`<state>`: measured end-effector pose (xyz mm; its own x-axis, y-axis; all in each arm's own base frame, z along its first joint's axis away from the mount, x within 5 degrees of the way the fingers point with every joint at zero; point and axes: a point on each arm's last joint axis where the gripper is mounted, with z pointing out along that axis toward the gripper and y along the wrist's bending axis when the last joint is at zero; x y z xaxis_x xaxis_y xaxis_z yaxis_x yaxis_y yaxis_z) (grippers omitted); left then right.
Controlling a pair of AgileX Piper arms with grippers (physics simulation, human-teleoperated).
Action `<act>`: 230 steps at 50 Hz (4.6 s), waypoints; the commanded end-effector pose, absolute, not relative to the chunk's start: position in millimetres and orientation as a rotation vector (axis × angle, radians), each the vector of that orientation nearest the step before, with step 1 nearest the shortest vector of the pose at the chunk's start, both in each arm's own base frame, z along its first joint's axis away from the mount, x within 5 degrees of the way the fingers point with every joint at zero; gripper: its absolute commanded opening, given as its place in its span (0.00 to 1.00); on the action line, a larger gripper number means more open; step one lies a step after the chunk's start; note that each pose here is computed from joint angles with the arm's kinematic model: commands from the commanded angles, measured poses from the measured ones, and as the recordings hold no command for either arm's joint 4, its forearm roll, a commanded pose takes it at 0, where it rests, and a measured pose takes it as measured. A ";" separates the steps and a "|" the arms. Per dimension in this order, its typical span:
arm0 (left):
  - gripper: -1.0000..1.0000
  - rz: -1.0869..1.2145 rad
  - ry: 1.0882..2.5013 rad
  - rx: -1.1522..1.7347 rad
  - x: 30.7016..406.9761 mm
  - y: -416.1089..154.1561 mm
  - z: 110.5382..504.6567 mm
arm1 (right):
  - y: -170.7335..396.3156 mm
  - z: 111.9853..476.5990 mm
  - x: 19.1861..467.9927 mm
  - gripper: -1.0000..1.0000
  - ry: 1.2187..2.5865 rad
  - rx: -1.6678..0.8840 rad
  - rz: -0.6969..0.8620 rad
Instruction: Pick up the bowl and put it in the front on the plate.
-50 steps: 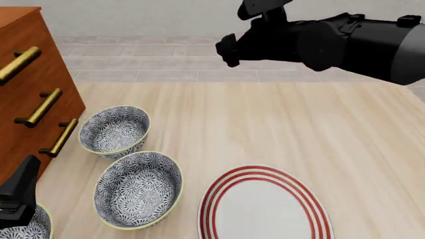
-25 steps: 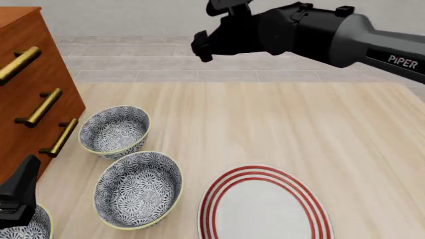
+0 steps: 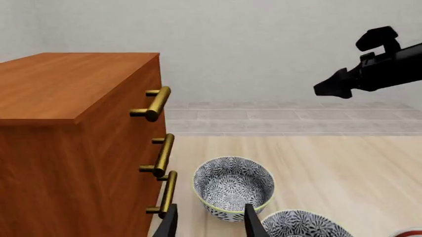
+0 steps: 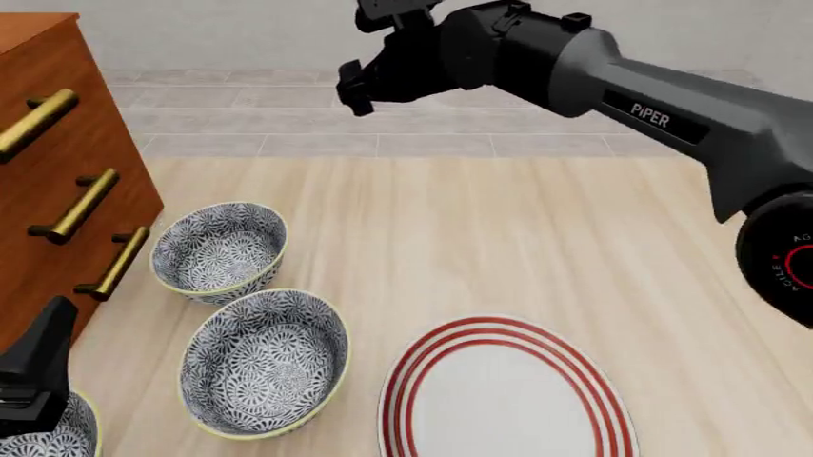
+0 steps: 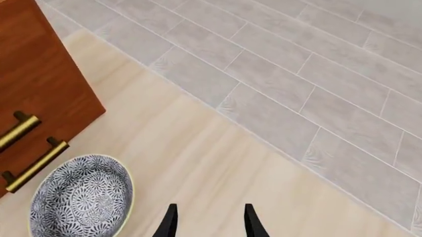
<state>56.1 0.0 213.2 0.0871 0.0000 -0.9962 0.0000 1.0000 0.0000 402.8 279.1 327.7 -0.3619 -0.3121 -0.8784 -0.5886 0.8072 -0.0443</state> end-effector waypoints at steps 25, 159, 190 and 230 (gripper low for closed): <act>1.00 0.000 1.484 0.000 56.1 0.0 213.2 | 326.5 316.7 409.0 1.00 2.002 -0.738 0.381; 1.00 0.000 1.484 0.000 56.1 0.0 213.2 | 413.8 196.6 418.7 1.00 2.168 -0.780 0.456; 1.00 0.000 1.484 0.000 56.1 0.0 213.2 | 417.2 166.6 421.7 1.00 2.216 -0.799 0.435; 1.00 0.000 1.484 0.000 56.1 0.0 213.2 | 427.4 142.6 412.5 1.00 2.266 -0.809 0.439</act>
<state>56.1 0.0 213.2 0.0871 0.0000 -0.9962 0.0000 1.0000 0.0000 414.6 425.2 145.9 -0.5660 -0.4308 -0.7029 -0.6604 0.7472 0.0738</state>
